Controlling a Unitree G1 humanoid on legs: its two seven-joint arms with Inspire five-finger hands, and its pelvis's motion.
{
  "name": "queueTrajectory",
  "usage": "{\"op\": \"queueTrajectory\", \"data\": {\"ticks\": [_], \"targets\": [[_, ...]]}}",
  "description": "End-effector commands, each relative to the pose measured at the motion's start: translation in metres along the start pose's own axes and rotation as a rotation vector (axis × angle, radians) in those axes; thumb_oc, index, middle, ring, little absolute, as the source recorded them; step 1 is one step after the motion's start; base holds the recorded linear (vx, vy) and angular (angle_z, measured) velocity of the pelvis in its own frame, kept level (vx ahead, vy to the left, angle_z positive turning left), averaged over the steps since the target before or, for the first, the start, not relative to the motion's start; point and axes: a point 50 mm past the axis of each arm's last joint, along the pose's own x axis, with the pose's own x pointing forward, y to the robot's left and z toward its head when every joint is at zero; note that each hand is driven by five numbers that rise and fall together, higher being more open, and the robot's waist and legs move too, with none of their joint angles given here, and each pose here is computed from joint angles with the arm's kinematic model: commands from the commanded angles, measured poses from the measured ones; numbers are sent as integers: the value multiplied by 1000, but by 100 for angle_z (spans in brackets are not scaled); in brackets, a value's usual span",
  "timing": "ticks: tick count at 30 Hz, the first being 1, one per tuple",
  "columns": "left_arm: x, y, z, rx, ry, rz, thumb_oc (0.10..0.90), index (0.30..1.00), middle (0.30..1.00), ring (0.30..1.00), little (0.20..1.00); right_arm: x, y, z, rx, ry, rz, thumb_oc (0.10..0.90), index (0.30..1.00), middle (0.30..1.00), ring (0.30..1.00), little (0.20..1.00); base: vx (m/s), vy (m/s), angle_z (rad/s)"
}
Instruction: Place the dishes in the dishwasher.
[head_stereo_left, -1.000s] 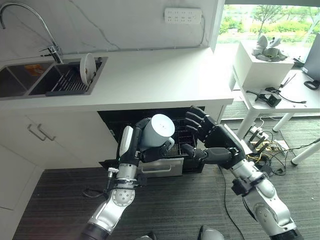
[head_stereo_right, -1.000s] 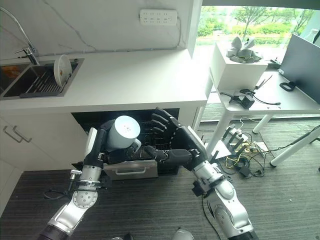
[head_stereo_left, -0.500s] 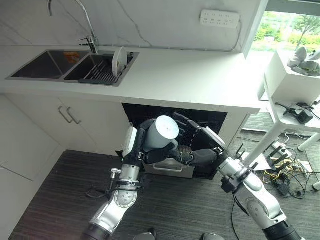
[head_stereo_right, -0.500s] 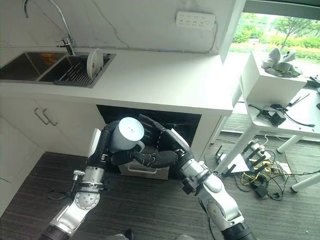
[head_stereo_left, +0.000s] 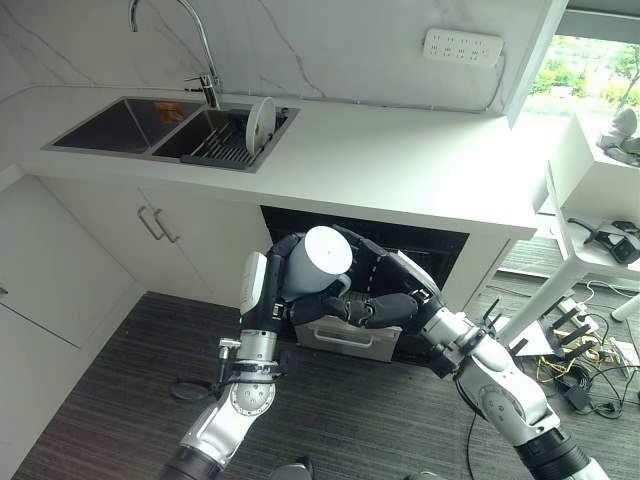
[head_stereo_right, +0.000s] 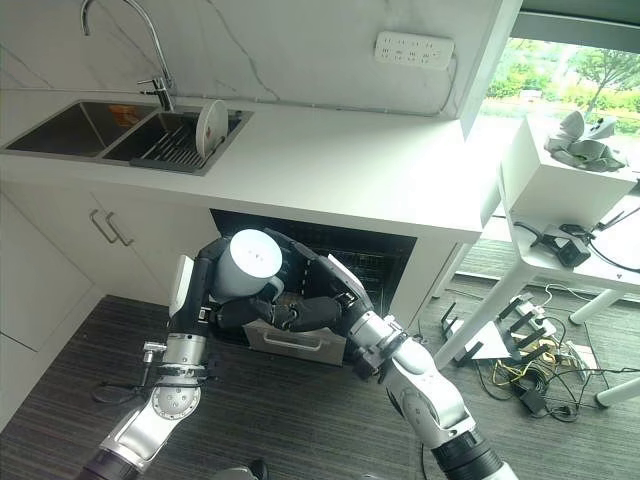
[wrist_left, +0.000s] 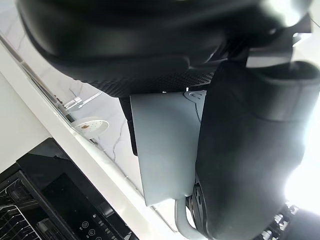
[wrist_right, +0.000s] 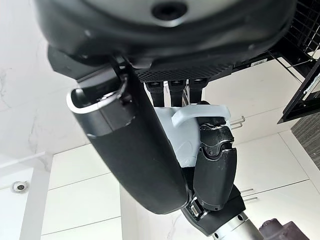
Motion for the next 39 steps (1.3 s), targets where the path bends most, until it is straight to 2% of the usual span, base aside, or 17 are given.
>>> {"op": "queueTrajectory", "data": {"ticks": [1,5,11,18,39], "targets": [[32,2,49,-59,-319,3,400,300,300,300,300,34,24,43,3,-221,145,800,900,900,900,900,32,3,0],[31,-2,47,-84,-293,-3,400,300,300,300,300,38,27,43,7,-213,140,800,900,900,900,900,26,1,0],[29,-8,41,-56,-255,90,400,300,300,300,300,48,33,43,6,-205,141,800,900,900,900,900,0,0,0],[23,-30,41,-70,-243,118,400,300,300,300,300,68,44,49,27,-256,24,800,900,900,900,900,-1,3,2],[25,-50,45,-104,-212,113,400,300,300,300,300,92,80,38,105,-190,88,800,900,900,900,900,1,5,0]]}}
